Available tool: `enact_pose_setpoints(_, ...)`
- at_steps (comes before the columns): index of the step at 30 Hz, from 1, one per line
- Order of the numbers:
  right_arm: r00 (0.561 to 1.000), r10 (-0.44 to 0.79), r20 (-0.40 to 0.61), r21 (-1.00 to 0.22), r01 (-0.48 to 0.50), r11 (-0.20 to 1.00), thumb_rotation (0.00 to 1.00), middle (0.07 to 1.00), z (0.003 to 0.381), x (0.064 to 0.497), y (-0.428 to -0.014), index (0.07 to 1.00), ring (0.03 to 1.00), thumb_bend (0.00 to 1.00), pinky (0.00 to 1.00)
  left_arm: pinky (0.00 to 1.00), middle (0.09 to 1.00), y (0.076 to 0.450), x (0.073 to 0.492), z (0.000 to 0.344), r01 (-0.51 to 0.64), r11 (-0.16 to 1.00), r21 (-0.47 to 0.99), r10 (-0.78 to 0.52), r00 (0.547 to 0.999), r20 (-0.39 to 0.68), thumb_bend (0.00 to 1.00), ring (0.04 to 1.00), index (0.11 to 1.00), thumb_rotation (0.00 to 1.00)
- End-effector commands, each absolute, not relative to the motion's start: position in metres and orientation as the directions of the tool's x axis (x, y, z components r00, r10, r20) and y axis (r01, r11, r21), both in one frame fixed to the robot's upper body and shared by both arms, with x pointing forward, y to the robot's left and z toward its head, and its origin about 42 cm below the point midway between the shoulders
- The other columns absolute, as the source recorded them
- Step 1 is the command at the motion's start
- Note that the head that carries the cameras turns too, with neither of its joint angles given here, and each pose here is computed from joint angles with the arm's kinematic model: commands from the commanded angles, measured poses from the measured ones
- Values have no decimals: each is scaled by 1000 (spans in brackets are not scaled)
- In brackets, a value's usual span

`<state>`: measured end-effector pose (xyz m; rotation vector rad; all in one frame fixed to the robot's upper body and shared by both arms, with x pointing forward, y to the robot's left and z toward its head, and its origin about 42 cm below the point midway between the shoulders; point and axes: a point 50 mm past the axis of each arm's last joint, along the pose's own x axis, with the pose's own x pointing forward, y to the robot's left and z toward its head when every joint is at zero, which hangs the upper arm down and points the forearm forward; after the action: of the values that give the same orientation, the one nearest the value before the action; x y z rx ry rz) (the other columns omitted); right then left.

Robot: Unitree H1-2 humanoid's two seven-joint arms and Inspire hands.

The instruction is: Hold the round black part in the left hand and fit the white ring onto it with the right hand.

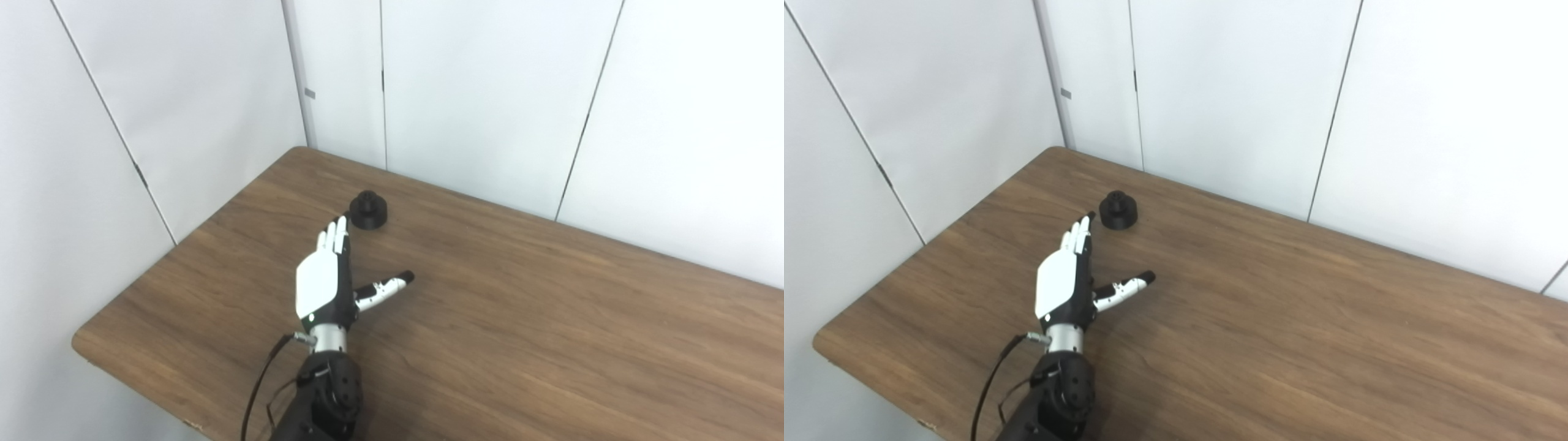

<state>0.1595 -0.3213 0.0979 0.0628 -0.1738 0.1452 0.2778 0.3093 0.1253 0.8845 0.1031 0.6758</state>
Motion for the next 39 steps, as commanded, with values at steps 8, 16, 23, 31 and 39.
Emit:
enact_pose_setpoints(8,979,142,144,50,-151,987,877,1000,92,173,-327,1000,1000,761,1000,1000,1000,324,289,144,-447,292,845,591,779,208,984,1000,1000,640)
enact_pose_setpoints(16,980,141,143,55,-150,987,874,1000,91,171,-324,1000,1000,755,1000,1000,1000,339,295,152,-385,203,900,595,778,199,999,1000,988,629)
enact_pose_setpoints(23,979,145,145,59,-155,986,870,1000,91,169,-322,1000,1000,732,1000,1000,1000,352,302,153,-312,128,941,599,781,177,1000,1000,980,636)
enact_pose_setpoints(31,978,148,147,57,-158,986,865,1000,89,167,-321,1000,1000,732,1000,1000,1000,369,313,154,-294,124,948,631,760,153,1000,1000,973,606)
enact_pose_setpoints(39,978,148,147,64,-159,985,853,1000,87,165,-317,1000,1000,761,1000,1000,1000,385,326,149,-281,149,948,645,755,122,978,1000,977,584)
